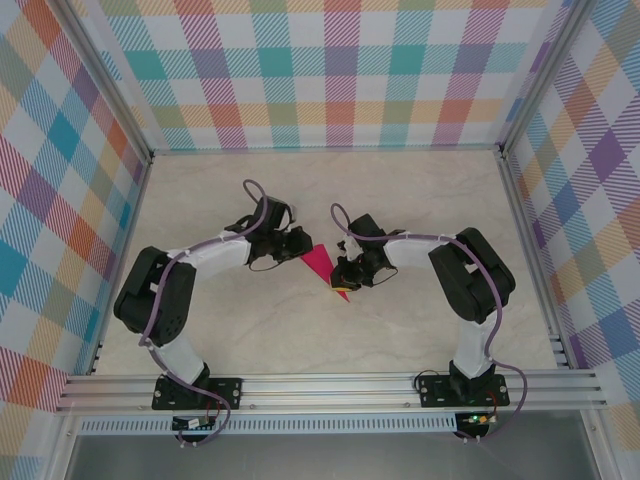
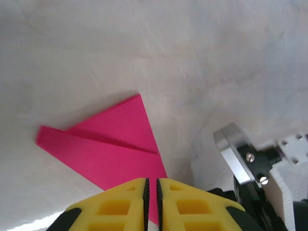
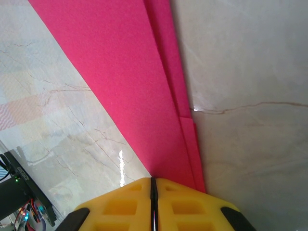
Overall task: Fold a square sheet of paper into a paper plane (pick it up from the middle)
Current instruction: Fold the wing for the fifth time at the center of the table.
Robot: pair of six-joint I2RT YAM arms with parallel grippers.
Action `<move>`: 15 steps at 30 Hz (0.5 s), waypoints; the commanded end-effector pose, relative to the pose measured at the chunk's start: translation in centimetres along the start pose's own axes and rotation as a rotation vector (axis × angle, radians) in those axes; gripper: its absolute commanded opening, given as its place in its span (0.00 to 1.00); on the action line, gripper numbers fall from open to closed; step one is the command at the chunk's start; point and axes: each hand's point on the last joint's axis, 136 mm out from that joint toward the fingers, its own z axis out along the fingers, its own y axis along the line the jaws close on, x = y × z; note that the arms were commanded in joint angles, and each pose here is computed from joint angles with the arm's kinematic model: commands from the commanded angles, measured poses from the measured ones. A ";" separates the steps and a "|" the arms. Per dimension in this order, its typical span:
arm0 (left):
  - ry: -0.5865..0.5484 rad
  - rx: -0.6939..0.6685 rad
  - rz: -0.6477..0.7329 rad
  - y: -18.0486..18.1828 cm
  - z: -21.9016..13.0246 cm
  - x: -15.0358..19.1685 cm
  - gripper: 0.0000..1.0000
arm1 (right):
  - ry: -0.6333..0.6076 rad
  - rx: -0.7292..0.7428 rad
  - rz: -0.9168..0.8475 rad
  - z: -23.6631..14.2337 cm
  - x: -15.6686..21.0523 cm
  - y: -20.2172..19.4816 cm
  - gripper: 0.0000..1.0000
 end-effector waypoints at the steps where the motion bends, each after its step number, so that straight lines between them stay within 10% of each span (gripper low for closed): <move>1: 0.052 0.030 -0.024 0.2 2.3 1.3 0.13 | 0.059 0.094 0.075 0.8 1.8 -2.8 0.10; 15: 0.108 -0.095 -0.047 4.4 5.2 2.7 0.10 | 0.018 0.027 -0.013 -0.8 0.5 0.0 0.11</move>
